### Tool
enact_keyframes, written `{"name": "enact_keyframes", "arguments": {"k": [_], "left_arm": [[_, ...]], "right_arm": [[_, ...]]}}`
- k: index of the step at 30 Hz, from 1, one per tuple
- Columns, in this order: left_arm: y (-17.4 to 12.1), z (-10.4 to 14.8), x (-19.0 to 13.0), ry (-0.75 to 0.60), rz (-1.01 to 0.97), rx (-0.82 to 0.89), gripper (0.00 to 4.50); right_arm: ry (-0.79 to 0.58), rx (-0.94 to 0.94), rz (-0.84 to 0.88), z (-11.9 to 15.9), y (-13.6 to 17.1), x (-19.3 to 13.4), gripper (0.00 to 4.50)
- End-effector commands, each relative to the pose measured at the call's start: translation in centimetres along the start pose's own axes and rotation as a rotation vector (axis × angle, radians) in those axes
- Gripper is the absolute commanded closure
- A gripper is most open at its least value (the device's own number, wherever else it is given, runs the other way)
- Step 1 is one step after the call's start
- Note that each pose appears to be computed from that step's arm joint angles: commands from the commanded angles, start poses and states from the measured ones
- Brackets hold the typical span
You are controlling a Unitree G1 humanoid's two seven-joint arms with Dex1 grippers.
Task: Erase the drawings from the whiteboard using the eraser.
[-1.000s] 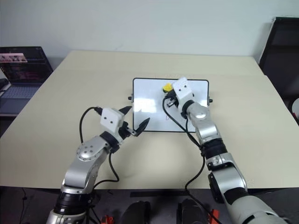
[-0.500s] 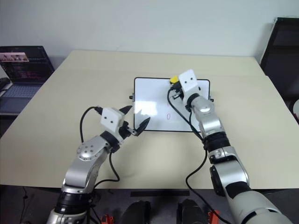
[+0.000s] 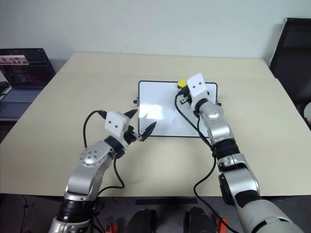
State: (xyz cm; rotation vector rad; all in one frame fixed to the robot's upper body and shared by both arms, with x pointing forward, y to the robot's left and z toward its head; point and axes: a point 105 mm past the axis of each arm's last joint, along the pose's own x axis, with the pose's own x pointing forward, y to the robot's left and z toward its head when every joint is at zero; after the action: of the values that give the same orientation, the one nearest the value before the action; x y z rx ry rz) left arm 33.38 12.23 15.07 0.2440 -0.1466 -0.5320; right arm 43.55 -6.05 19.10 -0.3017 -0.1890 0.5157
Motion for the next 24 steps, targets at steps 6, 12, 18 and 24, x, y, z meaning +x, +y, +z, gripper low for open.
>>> {"name": "enact_keyframes", "arguments": {"k": [6, 12, 18, 24], "left_arm": [[1.0, 1.5, -0.2, -0.049, 0.024, 0.041, 0.0], [0.9, 1.5, -0.4, -0.048, 0.034, 0.038, 0.0], [0.8, 1.6, -0.2, -0.05, 0.035, 0.033, 0.0], [0.5, 1.5, 0.0, -0.054, 0.017, 0.023, 0.0]], "right_arm": [[0.02, -0.009, 0.054, -0.2, 1.5, 0.1, 3.63], [0.027, -0.015, 0.05, -0.2, 1.1, 0.2, 3.63], [0.031, -0.03, 0.014, -0.1, 0.1, 0.3, 3.63], [0.037, -0.049, -0.088, 0.1, -2.4, 0.1, 3.63]]}}
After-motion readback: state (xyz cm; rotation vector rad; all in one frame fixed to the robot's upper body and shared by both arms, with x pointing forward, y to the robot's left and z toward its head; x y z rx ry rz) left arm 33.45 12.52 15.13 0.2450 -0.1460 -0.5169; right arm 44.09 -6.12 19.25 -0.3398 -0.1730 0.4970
